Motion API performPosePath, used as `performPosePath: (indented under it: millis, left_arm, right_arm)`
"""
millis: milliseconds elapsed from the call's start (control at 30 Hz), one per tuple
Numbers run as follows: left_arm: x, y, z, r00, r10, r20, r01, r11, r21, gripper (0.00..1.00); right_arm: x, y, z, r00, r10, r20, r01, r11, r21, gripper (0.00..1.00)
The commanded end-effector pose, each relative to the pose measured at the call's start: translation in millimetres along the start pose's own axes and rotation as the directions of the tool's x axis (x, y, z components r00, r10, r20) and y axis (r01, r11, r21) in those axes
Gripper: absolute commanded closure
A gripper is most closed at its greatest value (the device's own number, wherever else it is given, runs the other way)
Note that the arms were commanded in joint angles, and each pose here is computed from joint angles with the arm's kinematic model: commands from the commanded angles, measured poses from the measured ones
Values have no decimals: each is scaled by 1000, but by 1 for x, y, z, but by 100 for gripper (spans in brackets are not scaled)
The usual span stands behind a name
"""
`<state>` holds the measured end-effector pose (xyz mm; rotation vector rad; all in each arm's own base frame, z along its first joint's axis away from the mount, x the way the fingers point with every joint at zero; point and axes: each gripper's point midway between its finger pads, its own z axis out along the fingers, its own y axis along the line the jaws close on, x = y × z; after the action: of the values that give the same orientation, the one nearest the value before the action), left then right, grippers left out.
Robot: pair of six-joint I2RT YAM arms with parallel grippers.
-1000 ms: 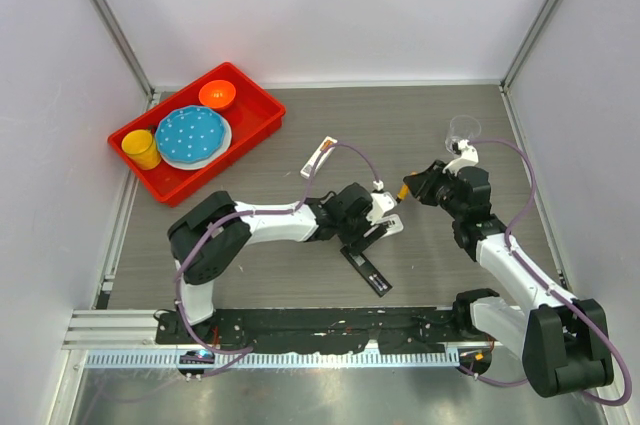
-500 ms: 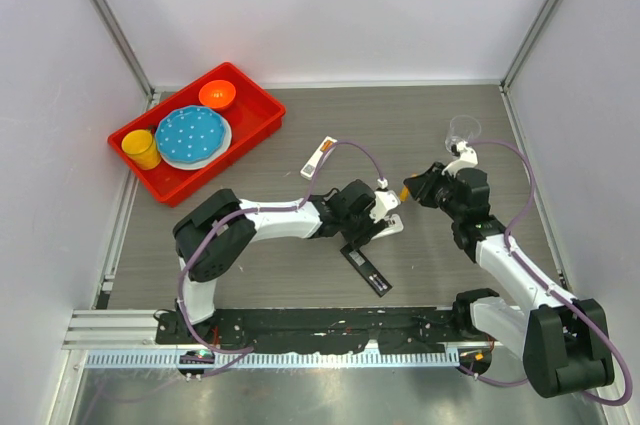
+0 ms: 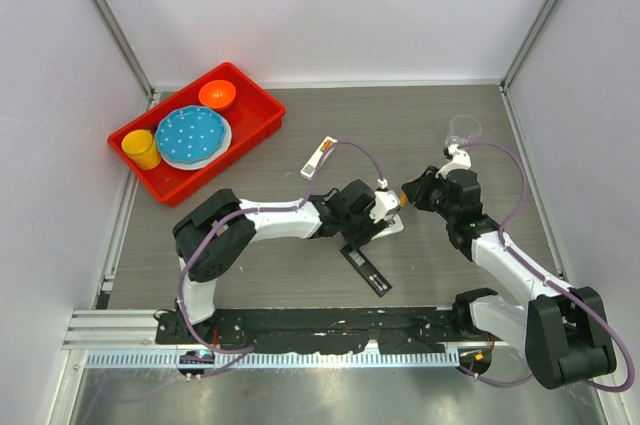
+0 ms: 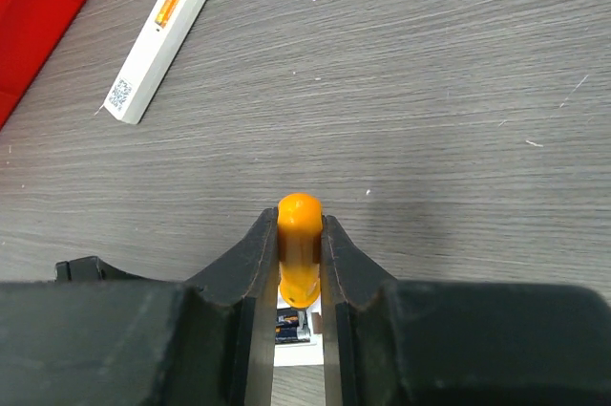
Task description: Unload the batteries from the remote control
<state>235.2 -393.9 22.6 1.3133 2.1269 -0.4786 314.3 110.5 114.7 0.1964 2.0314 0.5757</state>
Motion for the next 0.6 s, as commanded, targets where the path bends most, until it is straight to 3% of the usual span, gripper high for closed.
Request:
performPosePath:
  millis: [0,567]
  left_arm:
    - [1,-10,-4,1000,-15,-6,15,999,49,72]
    - [2,-12,-3,1000,-18,-13,19,998,60,72]
  right_arm:
    - [-14,-4,3,998,-42,46,39,998,54,99]
    - [-16,0,6,987,-143,77,125,973,195,99]
